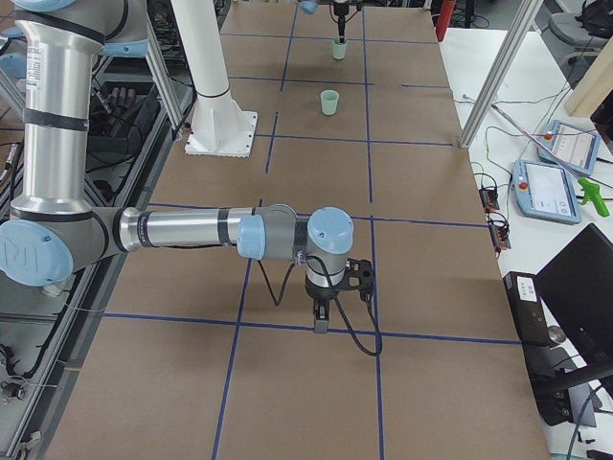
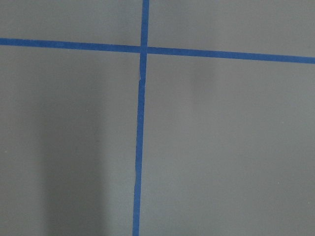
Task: Stack cups
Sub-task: 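Close the left gripper on the pale green cup at the table edge, then lift the held cup and carry it toward the other green cup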
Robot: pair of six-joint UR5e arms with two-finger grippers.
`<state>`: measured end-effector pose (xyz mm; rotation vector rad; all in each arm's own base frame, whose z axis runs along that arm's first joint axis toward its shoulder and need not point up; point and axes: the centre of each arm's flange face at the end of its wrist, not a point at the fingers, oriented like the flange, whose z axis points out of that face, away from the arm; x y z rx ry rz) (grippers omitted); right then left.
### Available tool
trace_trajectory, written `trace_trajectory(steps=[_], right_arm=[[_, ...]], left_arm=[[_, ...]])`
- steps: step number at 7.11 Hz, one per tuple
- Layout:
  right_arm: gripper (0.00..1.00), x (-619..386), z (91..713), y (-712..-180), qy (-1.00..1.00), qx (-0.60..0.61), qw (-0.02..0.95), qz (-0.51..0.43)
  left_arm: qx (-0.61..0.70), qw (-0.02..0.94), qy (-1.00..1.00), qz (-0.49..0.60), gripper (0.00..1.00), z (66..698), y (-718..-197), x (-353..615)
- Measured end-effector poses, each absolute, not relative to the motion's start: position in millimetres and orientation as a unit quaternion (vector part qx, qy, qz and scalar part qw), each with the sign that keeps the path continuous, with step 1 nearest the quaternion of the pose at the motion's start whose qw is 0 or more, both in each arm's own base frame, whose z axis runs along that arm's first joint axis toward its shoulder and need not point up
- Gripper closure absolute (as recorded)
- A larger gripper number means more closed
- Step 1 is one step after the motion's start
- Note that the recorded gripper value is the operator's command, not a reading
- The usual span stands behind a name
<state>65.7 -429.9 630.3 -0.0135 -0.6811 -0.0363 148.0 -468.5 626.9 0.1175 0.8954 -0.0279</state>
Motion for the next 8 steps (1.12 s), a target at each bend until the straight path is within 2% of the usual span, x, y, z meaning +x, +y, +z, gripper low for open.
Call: trace_trajectory(steps=[4, 5, 8], right_arm=[[0.00, 65.5, 630.2, -429.9, -0.334, -0.007, 0.942, -0.018], [0.00, 65.3, 630.2, -430.0, -0.334, -0.007, 0.942, -0.018], [0.00, 65.7, 630.2, -429.9, -0.334, -0.007, 0.942, -0.018]], left_arm=[[0.058, 0.899, 0.434, -0.013, 1.00, 613.8, -470.1, 147.9], [0.050, 0.902, 0.429, -0.018, 1.00, 587.6, -474.8, 149.2], [0.030, 0.895, 0.437, -0.085, 1.00, 449.5, -485.0, 153.0]])
